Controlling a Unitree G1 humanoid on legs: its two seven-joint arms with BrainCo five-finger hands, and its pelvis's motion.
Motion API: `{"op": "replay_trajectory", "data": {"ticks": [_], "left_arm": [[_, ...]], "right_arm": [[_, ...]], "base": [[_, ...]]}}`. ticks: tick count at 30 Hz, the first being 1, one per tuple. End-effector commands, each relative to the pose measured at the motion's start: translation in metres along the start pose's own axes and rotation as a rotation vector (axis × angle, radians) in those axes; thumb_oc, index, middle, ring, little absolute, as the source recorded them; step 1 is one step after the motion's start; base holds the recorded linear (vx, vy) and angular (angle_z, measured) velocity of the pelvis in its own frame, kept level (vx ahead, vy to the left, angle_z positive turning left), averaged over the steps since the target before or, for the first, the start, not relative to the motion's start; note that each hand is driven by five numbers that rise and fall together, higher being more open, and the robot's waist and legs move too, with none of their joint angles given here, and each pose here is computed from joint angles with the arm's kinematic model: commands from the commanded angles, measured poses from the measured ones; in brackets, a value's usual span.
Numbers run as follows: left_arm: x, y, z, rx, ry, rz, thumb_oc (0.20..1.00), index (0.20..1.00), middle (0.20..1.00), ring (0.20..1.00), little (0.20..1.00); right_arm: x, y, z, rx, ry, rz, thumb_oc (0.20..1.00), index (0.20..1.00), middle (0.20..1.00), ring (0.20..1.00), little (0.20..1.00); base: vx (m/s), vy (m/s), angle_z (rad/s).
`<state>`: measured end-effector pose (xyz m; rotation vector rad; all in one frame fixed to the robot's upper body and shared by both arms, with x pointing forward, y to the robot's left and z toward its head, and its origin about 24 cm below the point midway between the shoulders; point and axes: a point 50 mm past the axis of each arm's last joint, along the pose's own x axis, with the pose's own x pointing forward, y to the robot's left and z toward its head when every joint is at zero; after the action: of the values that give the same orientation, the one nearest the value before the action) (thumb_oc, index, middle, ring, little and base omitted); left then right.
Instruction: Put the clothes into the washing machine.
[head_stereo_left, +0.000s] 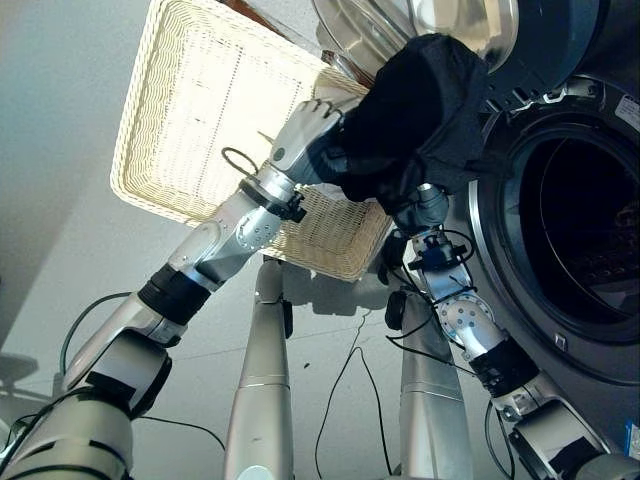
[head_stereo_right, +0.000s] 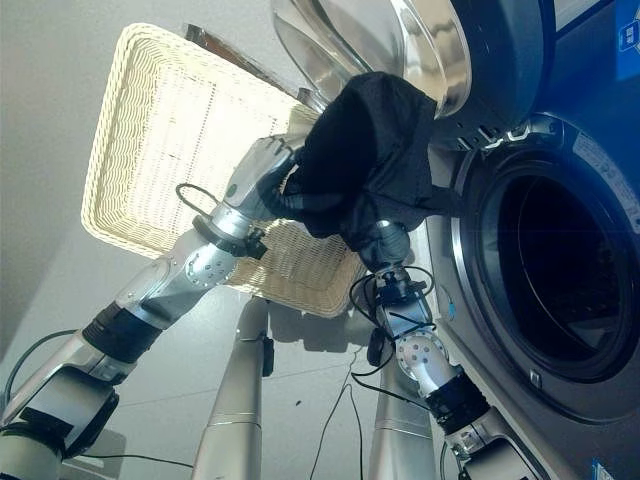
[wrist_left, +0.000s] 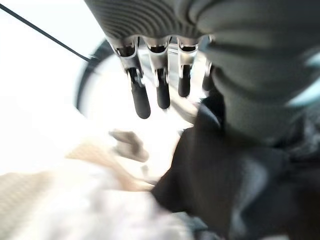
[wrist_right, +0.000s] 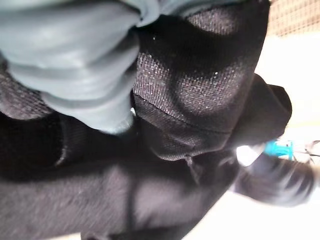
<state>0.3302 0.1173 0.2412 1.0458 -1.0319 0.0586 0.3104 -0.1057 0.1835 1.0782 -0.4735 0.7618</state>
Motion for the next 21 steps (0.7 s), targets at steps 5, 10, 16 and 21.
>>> {"op": "replay_trajectory", "data": {"ticks": [5, 10, 16, 21], "left_arm": [[-0.007, 0.016, -0.004, -0.002, 0.034, 0.323, 1.0, 1.0, 1.0, 1.0, 1.0], [-0.01, 0.019, -0.006, -0.017, 0.06, 0.415, 1.0, 1.0, 1.0, 1.0, 1.0], [-0.01, 0.02, -0.007, -0.062, 0.095, 0.439, 1.0, 1.0, 1.0, 1.0, 1.0], [-0.012, 0.017, -0.015, -0.117, 0.163, 0.443, 1.0, 1.0, 1.0, 1.0, 1.0]], "right_arm": [[0.028, 0.07, 0.019, 0.032, -0.232, 0.376, 0.2, 0.2, 0.2, 0.2, 0.2], [0.03, 0.077, 0.026, 0.015, -0.286, 0.4, 0.2, 0.2, 0.2, 0.2, 0.2], [0.029, 0.082, 0.031, -0.004, -0.329, 0.432, 0.2, 0.2, 0.2, 0.2, 0.2], [0.031, 0.077, 0.034, -0.042, -0.33, 0.417, 0.2, 0.2, 0.2, 0.2, 0.2]], "base": [[0.0, 0.0, 0.0], [0.0, 0.0, 0.0], [0.0, 0.0, 0.0], [0.0, 0.0, 0.0]]}}
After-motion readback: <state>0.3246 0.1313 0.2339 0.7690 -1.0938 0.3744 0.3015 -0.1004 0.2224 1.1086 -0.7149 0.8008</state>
